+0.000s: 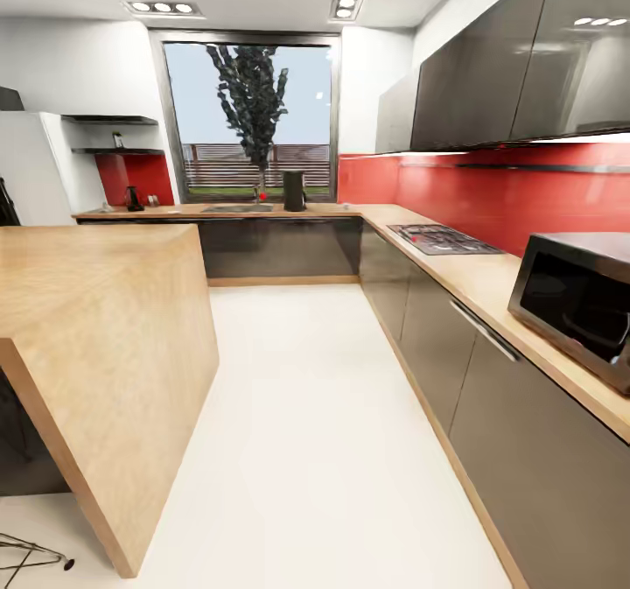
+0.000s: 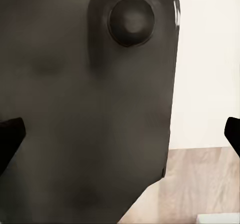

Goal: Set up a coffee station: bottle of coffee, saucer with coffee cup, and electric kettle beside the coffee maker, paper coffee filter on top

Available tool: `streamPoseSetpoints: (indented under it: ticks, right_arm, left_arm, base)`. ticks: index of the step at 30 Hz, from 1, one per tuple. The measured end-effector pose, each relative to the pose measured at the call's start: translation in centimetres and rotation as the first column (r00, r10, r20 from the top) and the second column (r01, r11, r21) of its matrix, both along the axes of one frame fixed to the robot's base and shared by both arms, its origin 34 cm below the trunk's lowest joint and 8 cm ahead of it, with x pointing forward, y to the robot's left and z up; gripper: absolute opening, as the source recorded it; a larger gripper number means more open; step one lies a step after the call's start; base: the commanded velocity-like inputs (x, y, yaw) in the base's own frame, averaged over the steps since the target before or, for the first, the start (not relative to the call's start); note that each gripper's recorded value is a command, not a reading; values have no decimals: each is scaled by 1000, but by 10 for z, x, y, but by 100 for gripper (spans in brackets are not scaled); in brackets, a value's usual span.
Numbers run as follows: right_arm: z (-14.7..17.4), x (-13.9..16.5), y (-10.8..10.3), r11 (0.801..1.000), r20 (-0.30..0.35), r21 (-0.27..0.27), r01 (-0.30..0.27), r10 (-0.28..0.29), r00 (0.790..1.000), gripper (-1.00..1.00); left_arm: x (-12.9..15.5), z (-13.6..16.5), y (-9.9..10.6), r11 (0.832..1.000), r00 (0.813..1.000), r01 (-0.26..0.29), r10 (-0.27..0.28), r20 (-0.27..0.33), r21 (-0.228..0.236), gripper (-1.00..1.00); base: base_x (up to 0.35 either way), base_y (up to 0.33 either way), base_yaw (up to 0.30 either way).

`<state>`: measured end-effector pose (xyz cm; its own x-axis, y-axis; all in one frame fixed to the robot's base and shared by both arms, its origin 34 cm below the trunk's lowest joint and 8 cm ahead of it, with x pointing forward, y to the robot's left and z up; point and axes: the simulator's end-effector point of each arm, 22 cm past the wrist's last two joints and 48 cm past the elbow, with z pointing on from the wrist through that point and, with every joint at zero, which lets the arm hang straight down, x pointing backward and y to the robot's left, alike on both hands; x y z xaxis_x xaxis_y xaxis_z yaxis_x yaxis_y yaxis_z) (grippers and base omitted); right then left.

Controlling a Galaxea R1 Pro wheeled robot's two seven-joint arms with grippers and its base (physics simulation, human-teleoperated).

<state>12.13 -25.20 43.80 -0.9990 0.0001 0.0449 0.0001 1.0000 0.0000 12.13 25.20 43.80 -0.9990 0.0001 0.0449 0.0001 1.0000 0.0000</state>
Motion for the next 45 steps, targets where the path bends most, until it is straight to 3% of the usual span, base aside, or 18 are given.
streamPoseSetpoints:
  ticks: [5, 16, 24, 25, 45]
  right_arm:
    - [1, -6, 24, 999, -16, 38, 7, -6, 1000, 100]
    - [3, 55, 68, 995, 58, 91, 40, -45, 997, 100]
    - [4, 76, 67, 995, 103, 90, 40, -49, 993, 100]
    - [6, 92, 66, 995, 135, 89, 40, -51, 990, 100]
    - [6, 92, 67, 995, 134, 90, 40, -52, 990, 100]
  left_arm:
    - [3, 0, -15, 1000, 1000, 19, -19, 12, -20, 100]
    - [3, 0, -11, 1000, 1000, 20, -20, 14, -16, 100]
    - [3, 0, -11, 1000, 1000, 20, -20, 14, -15, 100]
    - [3, 0, -10, 1000, 1000, 20, -20, 14, -15, 100]
    - [3, 0, -11, 1000, 1000, 20, -20, 14, -16, 100]
  base:
    - [0, 0, 0]
    - [0, 0, 0]
    - [0, 0, 0]
    - [0, 0, 0]
    - [0, 0, 0]
